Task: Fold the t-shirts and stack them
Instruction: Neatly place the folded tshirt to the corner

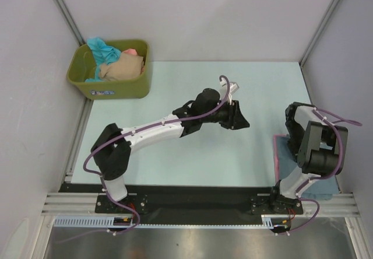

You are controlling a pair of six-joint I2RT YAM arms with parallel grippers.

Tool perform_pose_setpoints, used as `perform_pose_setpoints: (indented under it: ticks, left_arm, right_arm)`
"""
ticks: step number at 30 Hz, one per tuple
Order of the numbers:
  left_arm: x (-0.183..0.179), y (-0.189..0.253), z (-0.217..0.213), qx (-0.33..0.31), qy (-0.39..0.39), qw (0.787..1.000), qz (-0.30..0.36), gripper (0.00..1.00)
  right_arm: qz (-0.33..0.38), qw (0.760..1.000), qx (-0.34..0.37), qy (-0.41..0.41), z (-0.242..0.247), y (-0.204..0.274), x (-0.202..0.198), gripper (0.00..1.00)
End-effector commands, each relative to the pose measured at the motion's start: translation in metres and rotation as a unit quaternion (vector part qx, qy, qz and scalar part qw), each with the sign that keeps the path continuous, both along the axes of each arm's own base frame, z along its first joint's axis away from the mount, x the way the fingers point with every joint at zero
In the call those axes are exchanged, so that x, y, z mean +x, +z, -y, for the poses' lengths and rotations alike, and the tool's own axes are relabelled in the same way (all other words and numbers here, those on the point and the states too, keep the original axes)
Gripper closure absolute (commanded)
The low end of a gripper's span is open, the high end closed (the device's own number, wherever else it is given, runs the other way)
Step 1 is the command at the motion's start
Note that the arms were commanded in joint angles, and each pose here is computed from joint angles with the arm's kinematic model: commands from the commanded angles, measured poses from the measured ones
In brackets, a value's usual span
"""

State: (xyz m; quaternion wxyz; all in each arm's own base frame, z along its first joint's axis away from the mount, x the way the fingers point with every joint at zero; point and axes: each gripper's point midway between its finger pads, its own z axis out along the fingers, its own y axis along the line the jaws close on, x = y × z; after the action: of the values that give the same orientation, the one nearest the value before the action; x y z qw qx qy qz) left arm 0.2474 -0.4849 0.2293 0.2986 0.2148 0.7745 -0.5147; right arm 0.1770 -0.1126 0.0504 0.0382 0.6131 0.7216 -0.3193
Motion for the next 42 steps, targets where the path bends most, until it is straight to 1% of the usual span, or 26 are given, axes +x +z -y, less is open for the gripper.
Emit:
perform_pose_setpoints:
  ticks: [1,3,4,5,8,10,13,18,20,21,22,23,24,27,34,37,38,40,41,42]
  left_arm:
    - [-0.003,-0.011,-0.022,0.031,0.016,0.999,0.009,0.62]
    - [-0.001,-0.013,-0.03,0.035,0.022,0.999,0.01,0.62]
    - [0.001,-0.013,-0.033,0.038,0.026,0.999,0.015,0.62]
    - [0.002,-0.012,-0.036,0.04,0.028,0.999,0.018,0.62]
    - [0.004,-0.005,-0.038,0.042,0.024,0.999,0.025,0.62]
    - [0.004,0.002,-0.037,0.041,0.019,0.998,0.032,0.62]
    - [0.002,0.008,-0.038,0.037,0.014,0.999,0.031,0.62]
    - [-0.005,0.01,-0.047,0.037,0.007,0.999,0.025,0.62]
    - [-0.008,0.018,-0.055,0.032,0.008,0.999,0.028,0.62]
    - [-0.012,0.012,-0.061,0.04,0.006,0.999,0.021,0.62]
    - [-0.014,0.015,-0.066,0.039,0.005,0.999,0.021,0.61]
    - [-0.019,0.026,-0.073,0.03,0.002,0.999,0.029,0.61]
    - [-0.023,0.022,-0.081,0.037,0.002,0.999,0.027,0.6]
    - [-0.035,0.031,-0.102,0.039,0.007,0.999,0.037,0.58]
    - [-0.05,0.045,-0.149,0.047,0.038,0.997,0.051,0.56]
    - [-0.056,0.048,-0.169,0.059,0.047,0.995,0.059,0.55]
    - [-0.059,0.043,-0.177,0.074,0.052,0.994,0.055,0.55]
    - [-0.061,0.05,-0.192,0.079,0.064,0.992,0.071,0.54]
    - [-0.061,0.05,-0.198,0.083,0.069,0.991,0.074,0.54]
    - [-0.059,0.044,-0.208,0.102,0.083,0.989,0.07,0.52]
  right_arm:
    - [0.008,0.999,-0.011,-0.029,-0.002,-0.005,0.0,1.0]
    - [0.009,1.0,-0.019,-0.018,0.005,0.001,0.007,1.0]
    - [0.023,0.999,-0.03,-0.011,0.01,0.01,0.021,1.0]
    - [0.012,0.999,-0.035,0.0,0.012,0.018,0.022,1.0]
    - [0.014,0.997,-0.069,0.018,0.028,0.045,0.028,1.0]
    - [0.02,0.997,-0.08,0.014,0.039,0.057,0.023,1.0]
    - [0.006,0.996,-0.09,0.008,0.054,0.065,0.006,1.0]
    - [-0.023,0.995,-0.101,0.012,0.064,0.056,-0.015,1.0]
    - [-0.025,0.994,-0.104,0.014,0.071,0.048,-0.012,1.0]
    - [-0.031,0.993,-0.109,0.018,0.074,0.046,-0.011,1.0]
    - [-0.041,0.993,-0.108,0.026,0.078,0.039,-0.005,1.0]
    - [-0.047,0.992,-0.115,0.03,0.082,0.038,-0.003,1.0]
    - [-0.055,0.991,-0.118,0.034,0.085,0.036,0.0,1.0]
    - [-0.087,0.985,-0.141,0.045,0.099,0.035,0.002,1.0]
    - [-0.109,0.982,-0.143,0.062,0.112,0.021,0.004,1.0]
    - [-0.126,0.98,-0.139,0.067,0.112,0.018,0.002,1.0]
    - [-0.129,0.979,-0.141,0.068,0.112,0.021,0.002,1.0]
    - [-0.109,0.982,-0.143,0.065,0.112,0.034,0.007,1.0]
    - [-0.089,0.985,-0.131,0.064,0.107,0.038,0.011,1.0]
    - [-0.052,0.987,-0.137,0.071,0.104,0.055,0.023,0.99]
